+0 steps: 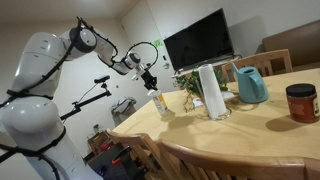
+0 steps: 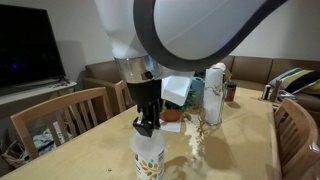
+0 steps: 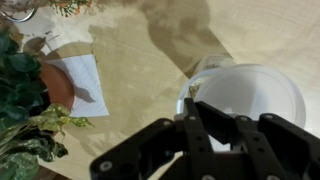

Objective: Put the white lid on the table on top of the white cup

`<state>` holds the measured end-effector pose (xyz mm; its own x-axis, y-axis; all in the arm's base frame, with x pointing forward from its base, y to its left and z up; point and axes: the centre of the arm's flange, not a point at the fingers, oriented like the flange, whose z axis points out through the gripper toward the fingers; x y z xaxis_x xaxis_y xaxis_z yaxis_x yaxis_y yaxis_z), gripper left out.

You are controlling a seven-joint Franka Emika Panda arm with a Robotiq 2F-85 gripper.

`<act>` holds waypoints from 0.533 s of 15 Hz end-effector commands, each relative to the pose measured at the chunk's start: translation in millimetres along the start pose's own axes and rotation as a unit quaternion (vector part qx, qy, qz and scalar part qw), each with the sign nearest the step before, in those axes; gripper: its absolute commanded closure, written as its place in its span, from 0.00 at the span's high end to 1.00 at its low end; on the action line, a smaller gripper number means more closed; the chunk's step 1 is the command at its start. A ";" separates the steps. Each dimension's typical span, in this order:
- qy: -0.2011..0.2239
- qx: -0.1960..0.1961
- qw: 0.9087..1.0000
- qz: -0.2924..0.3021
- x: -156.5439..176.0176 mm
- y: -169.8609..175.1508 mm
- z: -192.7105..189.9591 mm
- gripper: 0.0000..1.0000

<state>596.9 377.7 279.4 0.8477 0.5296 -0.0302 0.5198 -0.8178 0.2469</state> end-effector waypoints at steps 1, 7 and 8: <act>-0.021 0.007 1.000 0.011 1.3 7.0 3.4 0.02; -0.037 0.013 0.999 0.032 3.1 11.2 10.8 0.02; -0.040 0.014 0.998 0.037 3.7 12.3 11.3 0.02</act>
<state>600.0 366.0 266.7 0.8711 0.4863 -0.0679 0.4880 -0.8422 0.2291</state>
